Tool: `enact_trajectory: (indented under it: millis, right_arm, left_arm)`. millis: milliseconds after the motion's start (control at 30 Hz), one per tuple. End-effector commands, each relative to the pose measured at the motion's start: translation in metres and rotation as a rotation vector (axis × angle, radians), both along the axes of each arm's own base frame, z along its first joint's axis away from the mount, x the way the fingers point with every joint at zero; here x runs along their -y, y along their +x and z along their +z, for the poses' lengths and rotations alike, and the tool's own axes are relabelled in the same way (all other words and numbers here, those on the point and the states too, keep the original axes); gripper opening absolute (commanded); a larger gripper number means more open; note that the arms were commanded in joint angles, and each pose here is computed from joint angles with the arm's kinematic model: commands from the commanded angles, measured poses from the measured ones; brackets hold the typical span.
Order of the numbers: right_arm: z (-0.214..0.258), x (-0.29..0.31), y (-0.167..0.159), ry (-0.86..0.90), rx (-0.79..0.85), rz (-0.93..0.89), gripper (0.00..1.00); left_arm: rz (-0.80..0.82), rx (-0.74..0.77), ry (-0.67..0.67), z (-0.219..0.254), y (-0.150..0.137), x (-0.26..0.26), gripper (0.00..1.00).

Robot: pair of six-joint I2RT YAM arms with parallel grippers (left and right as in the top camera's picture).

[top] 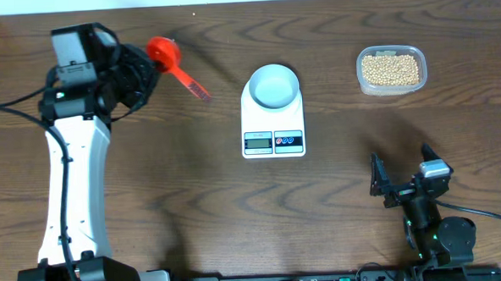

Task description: Scoop item into bowl and weigh 50g on scale

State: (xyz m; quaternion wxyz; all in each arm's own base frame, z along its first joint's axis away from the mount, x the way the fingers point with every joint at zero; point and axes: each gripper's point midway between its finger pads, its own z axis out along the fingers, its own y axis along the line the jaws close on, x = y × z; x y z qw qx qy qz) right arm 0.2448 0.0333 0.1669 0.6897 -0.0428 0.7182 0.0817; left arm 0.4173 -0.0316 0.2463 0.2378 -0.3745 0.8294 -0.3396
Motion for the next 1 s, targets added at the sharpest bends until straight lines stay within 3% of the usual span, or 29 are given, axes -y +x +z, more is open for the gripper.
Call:
enact_trajectory:
  millis: [0, 133, 300, 500, 967]
  right_arm:
    - [0.008, -0.02, -0.005, 0.197, -0.015, 0.114, 0.99]
    - [0.015, -0.029, -0.008, 0.33, -0.026, 0.169, 0.99]
    - [0.044, -0.041, -0.014, 0.337, 0.042, 0.258, 0.99]
    - [0.082, -0.052, -0.01, 0.342, 0.006, 0.322, 0.99]
    - [0.147, -0.11, 0.054, 0.371, -0.259, 0.677, 0.99]
  left_arm:
    - [-0.042, 0.0, -0.059, 0.01, -0.004, 0.025, 0.07]
    - [-0.076, 0.002, -0.058, 0.011, -0.006, 0.039, 0.07]
    - [-0.059, -0.026, -0.098, 0.011, -0.008, 0.049, 0.07]
    - [0.016, -0.078, -0.173, 0.011, -0.008, 0.05, 0.07]
    - [0.097, -0.135, -0.242, 0.01, -0.008, 0.054, 0.07]
